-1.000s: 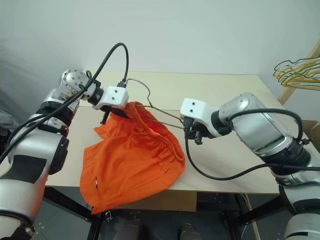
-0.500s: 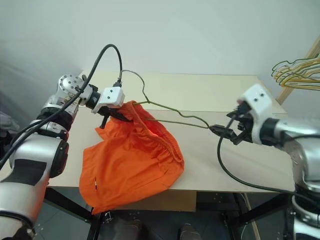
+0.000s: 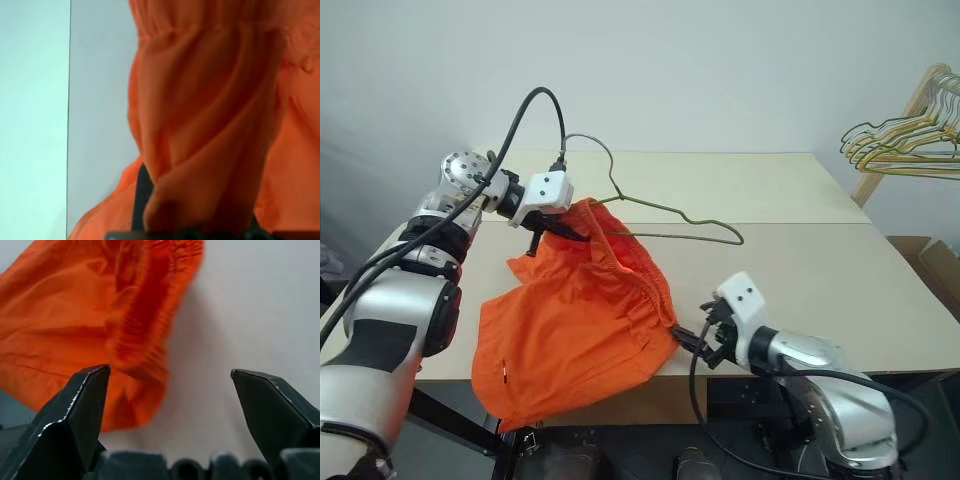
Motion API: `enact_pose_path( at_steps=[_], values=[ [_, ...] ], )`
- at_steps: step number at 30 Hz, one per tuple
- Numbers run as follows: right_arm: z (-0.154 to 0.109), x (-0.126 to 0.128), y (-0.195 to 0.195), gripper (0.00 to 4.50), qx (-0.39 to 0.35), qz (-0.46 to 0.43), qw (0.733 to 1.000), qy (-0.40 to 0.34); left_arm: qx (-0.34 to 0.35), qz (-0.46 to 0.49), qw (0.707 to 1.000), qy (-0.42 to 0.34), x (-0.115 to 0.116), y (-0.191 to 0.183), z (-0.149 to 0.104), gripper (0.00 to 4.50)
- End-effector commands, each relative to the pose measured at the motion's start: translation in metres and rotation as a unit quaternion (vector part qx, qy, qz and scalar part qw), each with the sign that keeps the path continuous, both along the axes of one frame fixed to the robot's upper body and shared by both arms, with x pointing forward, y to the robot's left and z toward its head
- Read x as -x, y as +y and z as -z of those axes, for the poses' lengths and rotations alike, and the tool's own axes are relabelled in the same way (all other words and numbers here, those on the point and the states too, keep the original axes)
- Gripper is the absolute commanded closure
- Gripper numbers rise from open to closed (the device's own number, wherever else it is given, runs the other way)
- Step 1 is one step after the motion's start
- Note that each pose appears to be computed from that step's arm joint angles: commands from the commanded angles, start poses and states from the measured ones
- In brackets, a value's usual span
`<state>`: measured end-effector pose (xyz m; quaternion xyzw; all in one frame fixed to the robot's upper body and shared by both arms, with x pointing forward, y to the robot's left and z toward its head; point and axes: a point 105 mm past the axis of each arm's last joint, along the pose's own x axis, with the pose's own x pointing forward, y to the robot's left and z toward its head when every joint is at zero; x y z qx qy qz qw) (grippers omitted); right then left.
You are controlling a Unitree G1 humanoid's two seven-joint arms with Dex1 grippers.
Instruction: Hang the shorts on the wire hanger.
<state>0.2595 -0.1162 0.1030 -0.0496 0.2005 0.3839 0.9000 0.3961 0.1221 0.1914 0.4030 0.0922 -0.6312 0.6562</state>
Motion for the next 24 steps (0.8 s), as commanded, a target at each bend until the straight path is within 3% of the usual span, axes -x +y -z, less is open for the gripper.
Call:
enact_pose_path(
  at_steps=[1, 2, 5, 16, 24],
  values=[
    [-0.005, -0.006, 0.01, 0.04, 0.0, -0.007, 1.0, -0.024, 0.022, 0.005, 0.999, -0.035, -0.003, -0.004, -0.024, 4.5],
    [-0.004, -0.006, 0.012, 0.04, -0.007, -0.009, 1.0, -0.02, 0.022, 0.004, 0.999, -0.036, -0.003, -0.004, -0.024, 4.5],
    [-0.006, -0.007, 0.018, 0.6, -0.021, -0.015, 1.0, -0.017, 0.022, 0.003, 0.999, -0.036, -0.003, -0.004, -0.024, 4.5],
    [-0.01, -0.013, 0.008, 4.45, -0.048, 0.006, 0.999, -0.011, 0.021, 0.001, 0.999, -0.034, -0.003, -0.001, -0.022, 4.5],
    [-0.032, -0.013, -0.044, 4.45, -0.015, -0.011, 1.0, 0.007, 0.027, 0.028, 0.999, -0.025, 0.008, 0.012, -0.026, 4.5]
  ],
)
